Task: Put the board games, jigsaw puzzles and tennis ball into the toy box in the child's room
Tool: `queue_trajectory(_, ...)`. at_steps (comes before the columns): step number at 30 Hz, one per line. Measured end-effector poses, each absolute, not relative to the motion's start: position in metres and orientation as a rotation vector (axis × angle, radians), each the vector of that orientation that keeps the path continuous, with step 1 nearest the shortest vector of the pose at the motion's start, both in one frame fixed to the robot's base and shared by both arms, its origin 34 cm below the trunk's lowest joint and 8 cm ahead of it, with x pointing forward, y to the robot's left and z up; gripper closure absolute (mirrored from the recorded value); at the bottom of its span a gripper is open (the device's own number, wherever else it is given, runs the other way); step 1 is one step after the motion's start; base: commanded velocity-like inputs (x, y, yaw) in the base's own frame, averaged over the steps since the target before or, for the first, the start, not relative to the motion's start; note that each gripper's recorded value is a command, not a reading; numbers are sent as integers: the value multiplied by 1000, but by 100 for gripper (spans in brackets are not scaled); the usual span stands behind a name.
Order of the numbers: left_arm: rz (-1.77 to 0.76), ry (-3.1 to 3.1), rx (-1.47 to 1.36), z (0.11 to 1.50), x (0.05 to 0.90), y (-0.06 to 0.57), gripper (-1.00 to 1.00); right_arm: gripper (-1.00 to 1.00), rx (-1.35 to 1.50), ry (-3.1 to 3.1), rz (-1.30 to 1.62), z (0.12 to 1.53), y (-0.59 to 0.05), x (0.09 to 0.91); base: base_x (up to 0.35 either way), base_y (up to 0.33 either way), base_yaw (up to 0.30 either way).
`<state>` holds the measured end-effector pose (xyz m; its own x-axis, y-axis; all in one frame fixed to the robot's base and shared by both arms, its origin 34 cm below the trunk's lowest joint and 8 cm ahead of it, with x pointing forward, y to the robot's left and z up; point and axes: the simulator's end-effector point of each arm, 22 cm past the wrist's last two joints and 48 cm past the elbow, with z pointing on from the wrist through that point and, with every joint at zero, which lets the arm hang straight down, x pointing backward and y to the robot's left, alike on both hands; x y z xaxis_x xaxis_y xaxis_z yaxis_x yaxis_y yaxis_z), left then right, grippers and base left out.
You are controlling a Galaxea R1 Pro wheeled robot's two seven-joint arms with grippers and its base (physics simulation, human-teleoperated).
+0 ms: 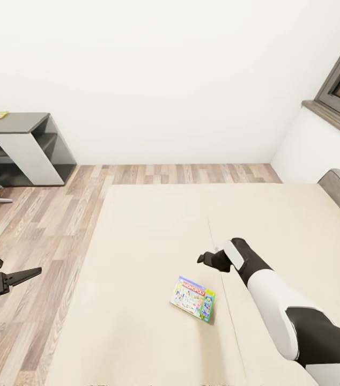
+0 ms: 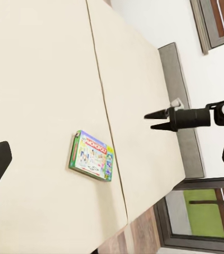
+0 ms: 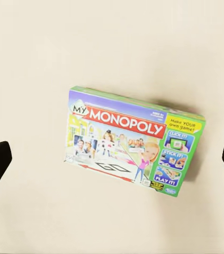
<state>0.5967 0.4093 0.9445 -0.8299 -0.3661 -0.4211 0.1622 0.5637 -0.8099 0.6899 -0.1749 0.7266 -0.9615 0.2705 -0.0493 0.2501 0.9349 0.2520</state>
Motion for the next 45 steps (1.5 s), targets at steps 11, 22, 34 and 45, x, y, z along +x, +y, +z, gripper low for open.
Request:
queue_trajectory(11,-1241,2253,-174,936,596,409,-100,-100,387,2981,377,738,-176,716,0,0,0)
queue_trajectory(22,-1245,2268,-187,927,594,409,-100,-100,387,2972,369,738,-178,728,0,0,0)
queue_trajectory(34,-1248,2285,-200,917,593,409,-100,-100,392,2984,369,728,-178,726,0,0,0)
queue_trajectory(45,-1250,2301,-211,909,591,409,-100,-100,396,3000,366,717,-179,722,0,0,0)
